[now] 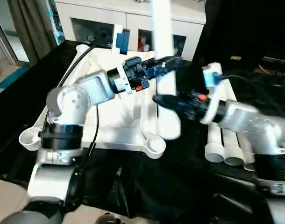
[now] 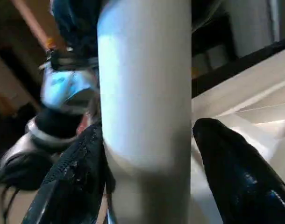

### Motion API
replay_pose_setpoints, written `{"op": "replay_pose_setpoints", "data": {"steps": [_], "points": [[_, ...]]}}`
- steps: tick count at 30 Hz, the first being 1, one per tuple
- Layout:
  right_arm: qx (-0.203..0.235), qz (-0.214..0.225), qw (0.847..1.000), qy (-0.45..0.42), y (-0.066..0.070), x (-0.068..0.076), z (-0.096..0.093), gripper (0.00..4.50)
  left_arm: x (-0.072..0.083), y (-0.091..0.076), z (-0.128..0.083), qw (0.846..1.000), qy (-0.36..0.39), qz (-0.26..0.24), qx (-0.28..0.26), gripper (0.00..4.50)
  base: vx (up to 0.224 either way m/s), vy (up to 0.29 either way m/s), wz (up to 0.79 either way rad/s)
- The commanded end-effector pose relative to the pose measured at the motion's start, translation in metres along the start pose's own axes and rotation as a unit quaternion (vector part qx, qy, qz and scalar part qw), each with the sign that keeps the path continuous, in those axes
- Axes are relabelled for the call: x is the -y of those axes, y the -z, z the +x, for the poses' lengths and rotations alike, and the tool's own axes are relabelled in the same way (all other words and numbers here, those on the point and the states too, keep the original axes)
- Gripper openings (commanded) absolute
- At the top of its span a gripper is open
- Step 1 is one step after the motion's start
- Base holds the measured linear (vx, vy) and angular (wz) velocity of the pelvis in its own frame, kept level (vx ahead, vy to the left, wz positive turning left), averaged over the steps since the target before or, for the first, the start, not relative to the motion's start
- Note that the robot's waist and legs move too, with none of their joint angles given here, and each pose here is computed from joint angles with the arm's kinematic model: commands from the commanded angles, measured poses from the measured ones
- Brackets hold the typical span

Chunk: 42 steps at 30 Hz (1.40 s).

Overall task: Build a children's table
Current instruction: Pick table leg

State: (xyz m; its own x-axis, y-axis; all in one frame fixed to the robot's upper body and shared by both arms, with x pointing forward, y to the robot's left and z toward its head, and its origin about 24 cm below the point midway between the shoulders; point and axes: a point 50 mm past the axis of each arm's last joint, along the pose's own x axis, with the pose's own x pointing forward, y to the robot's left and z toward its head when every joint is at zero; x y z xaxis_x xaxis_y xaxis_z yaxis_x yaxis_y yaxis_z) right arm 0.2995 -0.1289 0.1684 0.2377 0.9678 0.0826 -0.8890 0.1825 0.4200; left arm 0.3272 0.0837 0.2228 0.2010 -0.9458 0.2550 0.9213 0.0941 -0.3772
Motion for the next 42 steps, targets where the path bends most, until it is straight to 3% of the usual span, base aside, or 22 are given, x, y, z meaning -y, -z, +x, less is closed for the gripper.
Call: {"op": "replay_pose_setpoints", "data": {"steps": [1, 9, 16, 18, 21, 22, 23, 28, 32, 33, 38, 42], "points": [[-0.017, 0.011, 1.0, 0.007, 0.0, 0.0, -0.005, 2.7, 0.014, -0.012, 0.006, 0.998, 0.069, 0.014, 0.002, 1.88, 0.0, 0.0, 0.0], [-0.066, 0.02, 0.998, -0.015, 0.015, -0.006, -0.001, 2.16, 0.016, -0.016, 0.006, 0.995, 0.099, 0.009, 0.02, 1.88, 0.0, 0.0, 0.0], [-0.034, 0.007, 0.999, 0.022, 0.013, 0.001, 0.005, 1.91, 0.013, -0.017, 0.002, 0.995, 0.089, 0.006, 0.038, 1.88, 0.0, 0.0, 0.0], [-0.024, -0.014, 0.998, 0.053, 0.013, 0.007, 0.009, 1.91, 0.009, -0.017, 0.001, 0.997, 0.062, 0.015, 0.045, 1.88, 0.0, 0.0, 0.0], [-0.013, -0.038, 0.995, 0.09, 0.011, 0.013, 0.011, 1.91, -0.004, -0.016, 0.003, 0.998, -0.016, 0.028, 0.05, 2.58, 0.0, 0.0, 0.0], [-0.005, -0.056, 0.991, 0.118, 0.008, 0.017, 0.014, 1.91, -0.013, -0.015, 0.004, 0.995, -0.077, 0.037, 0.051, 2.58, 0.0, 0.0, 0.0], [-0.004, -0.06, 0.99, 0.124, 0.008, 0.017, 0.014, 1.91, -0.015, -0.015, 0.004, 0.994, -0.09, 0.039, 0.051, 2.58, 0.0, 0.0, 0.0], [0.008, -0.079, 0.982, 0.169, 0.005, 0.021, 0.022, 1.9, -0.024, 0.006, 0.012, 0.965, -0.251, 0.073, 0.008, 3.04, 0.0, 0.0, 0.0], [0.009, -0.088, 0.979, 0.184, 0.004, 0.024, 0.024, 1.9, -0.029, 0.015, 0.015, 0.949, -0.305, 0.08, -0.003, 3.04, 0.0, 0.0, 0.0], [0.009, -0.088, 0.979, 0.184, 0.004, 0.024, 0.024, 1.9, -0.029, 0.015, 0.015, 0.949, -0.305, 0.08, -0.003, 2.76, 0.0, 0.0, 0.0], [0.009, -0.093, 0.976, 0.197, 0.003, 0.027, 0.027, 1.9, -0.032, 0.017, 0.011, 0.935, -0.347, 0.077, 0.001, 2.33, 0.0, 0.0, 0.0], [0.006, -0.094, 0.976, 0.198, 0.006, 0.026, 0.027, 1.9, -0.03, 0.013, 0.009, 0.934, -0.348, 0.084, 0.016, 2.04, 0.0, 0.0, 0.0]]}}
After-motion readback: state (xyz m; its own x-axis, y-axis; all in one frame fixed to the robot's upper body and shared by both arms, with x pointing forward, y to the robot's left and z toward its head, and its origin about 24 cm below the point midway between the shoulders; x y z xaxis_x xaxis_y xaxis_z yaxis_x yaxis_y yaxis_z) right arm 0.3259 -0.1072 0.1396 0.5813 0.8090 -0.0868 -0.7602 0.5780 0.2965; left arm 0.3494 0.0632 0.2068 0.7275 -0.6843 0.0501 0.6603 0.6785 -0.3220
